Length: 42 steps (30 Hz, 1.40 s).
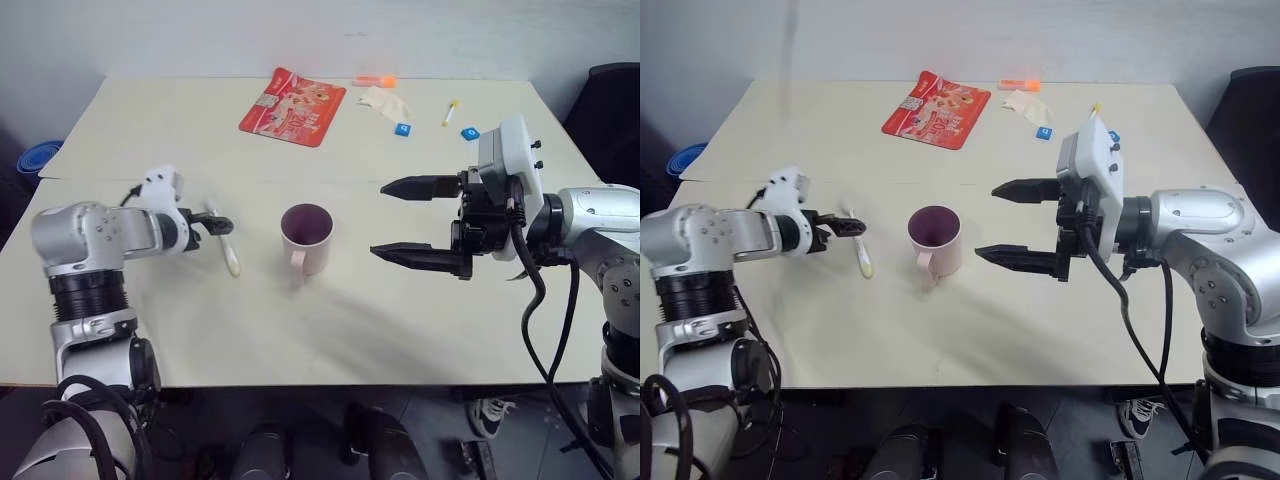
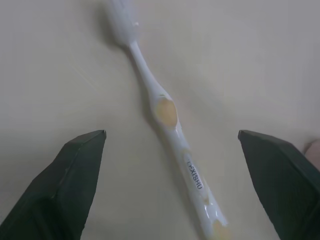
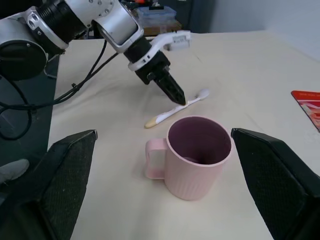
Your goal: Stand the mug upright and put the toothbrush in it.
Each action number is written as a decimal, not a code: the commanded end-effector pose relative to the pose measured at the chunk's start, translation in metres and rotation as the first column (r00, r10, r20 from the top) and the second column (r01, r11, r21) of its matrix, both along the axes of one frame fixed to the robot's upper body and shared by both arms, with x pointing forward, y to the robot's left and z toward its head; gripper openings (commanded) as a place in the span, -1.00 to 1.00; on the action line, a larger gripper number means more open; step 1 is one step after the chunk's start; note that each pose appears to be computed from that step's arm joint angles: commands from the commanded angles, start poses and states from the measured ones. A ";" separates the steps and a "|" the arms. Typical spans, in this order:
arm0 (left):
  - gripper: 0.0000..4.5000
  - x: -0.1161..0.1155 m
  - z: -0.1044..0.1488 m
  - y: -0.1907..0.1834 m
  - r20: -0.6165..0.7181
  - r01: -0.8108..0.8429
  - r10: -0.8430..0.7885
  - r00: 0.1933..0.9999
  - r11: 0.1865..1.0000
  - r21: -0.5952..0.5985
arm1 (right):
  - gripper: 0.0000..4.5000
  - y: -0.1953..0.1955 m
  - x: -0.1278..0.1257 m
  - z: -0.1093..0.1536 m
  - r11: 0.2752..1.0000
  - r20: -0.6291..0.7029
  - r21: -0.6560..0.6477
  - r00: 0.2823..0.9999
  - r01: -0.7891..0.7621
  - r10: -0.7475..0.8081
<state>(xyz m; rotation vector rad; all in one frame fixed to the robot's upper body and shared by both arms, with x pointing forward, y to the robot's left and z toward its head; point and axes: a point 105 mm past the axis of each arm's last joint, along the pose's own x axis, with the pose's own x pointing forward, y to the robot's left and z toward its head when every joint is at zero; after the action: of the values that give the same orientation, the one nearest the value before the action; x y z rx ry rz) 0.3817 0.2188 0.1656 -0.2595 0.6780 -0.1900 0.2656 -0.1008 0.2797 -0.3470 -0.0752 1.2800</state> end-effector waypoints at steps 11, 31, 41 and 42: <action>-0.41 0.018 -0.010 -0.003 -0.059 -0.043 0.040 0.997 0.997 -0.057 | 1.00 0.004 -0.012 0.014 1.000 0.102 0.024 0.995 -0.002 -0.001; -0.95 -0.016 0.157 -0.090 0.819 0.505 -0.255 0.515 0.862 -0.049 | 1.00 -0.038 0.011 -0.010 0.958 -0.009 0.030 0.958 0.286 -0.286; -0.95 -0.045 0.123 -0.147 0.813 0.671 -0.453 0.367 0.733 0.106 | 1.00 -0.044 0.015 -0.018 0.926 -0.031 0.048 0.927 0.374 -0.373; -0.95 -0.044 0.119 -0.147 0.807 0.664 -0.468 0.360 0.737 0.131 | 1.00 -0.045 0.015 -0.017 0.923 -0.032 0.053 0.924 0.381 -0.380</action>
<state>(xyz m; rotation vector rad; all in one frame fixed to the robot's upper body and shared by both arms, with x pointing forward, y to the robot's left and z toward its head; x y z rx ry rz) 0.3441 0.0713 0.2753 -0.1669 -0.1696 -1.0244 0.2863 -0.1446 0.2494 -0.2682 0.0342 0.9083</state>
